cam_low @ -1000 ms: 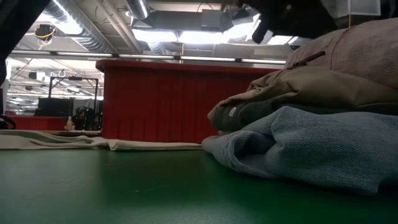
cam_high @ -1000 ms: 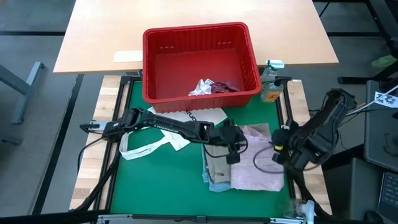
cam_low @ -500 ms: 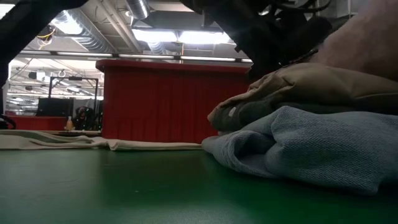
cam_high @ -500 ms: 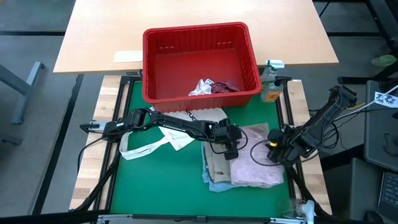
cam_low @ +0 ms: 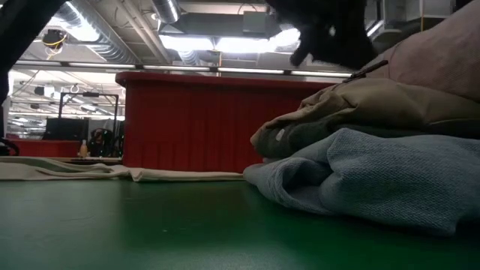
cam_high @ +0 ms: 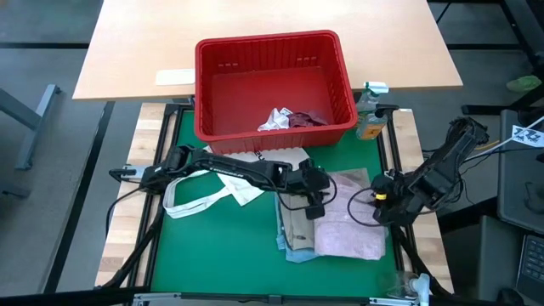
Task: Fold laundry
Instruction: Fold the pink shirt
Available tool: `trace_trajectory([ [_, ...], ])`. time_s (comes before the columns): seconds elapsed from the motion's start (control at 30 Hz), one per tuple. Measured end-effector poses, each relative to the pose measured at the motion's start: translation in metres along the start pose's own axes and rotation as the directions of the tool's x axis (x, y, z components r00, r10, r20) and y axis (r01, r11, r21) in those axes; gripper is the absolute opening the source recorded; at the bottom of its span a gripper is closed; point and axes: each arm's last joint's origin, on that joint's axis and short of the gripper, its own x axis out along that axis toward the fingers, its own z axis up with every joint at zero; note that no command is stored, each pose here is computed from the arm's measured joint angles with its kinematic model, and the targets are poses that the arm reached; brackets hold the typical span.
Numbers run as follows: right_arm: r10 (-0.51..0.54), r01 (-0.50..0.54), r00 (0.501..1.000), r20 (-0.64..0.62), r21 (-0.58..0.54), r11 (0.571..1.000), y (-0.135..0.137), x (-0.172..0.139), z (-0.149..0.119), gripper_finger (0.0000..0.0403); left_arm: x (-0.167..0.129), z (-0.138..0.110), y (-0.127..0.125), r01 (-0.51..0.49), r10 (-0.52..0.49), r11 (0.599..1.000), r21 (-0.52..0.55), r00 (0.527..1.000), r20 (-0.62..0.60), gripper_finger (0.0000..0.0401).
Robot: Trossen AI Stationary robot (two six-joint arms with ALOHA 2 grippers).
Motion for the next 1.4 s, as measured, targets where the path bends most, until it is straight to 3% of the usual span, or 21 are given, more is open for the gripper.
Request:
trace_trajectory([
  [0.13,0.143,-0.144,0.988,0.057,0.015,0.989,0.013,-0.022,0.012,0.0152,-0.012,0.005,-0.021,0.094,-0.094,0.996,0.012,0.995,0.044,0.0096],
  [0.3,0.322,-0.319,0.932,0.165,-0.050,0.947,0.035,-0.030,0.022,0.0152,-0.022,0.001,-0.057,0.215,-0.218,0.975,0.050,0.974,0.066,0.0096],
  [0.47,0.406,-0.382,0.898,0.167,-0.162,0.910,0.062,-0.027,0.015,0.0152,-0.027,-0.014,-0.094,0.247,-0.253,0.964,0.097,0.966,0.049,0.0096],
  [0.6,0.362,-0.330,0.926,0.105,-0.239,0.913,0.086,-0.010,-0.001,0.0152,-0.024,-0.028,-0.119,0.238,-0.248,0.963,0.128,0.967,0.063,0.0096],
  [0.73,0.292,-0.269,0.956,0.027,-0.317,0.909,0.106,0.010,-0.023,0.0152,-0.010,-0.046,-0.130,0.162,-0.171,0.976,0.146,0.984,0.050,0.0096],
  [1.13,0.029,-0.054,0.997,-0.069,-0.393,0.918,0.135,0.072,-0.058,0.0152,0.025,-0.079,-0.126,0.112,-0.102,0.978,0.173,0.993,-0.066,0.0096],
  [1.4,0.018,-0.059,0.994,-0.107,-0.396,0.916,0.136,0.075,-0.061,0.0152,0.024,-0.082,-0.125,0.111,-0.095,0.977,0.184,0.991,-0.094,0.0096],
])
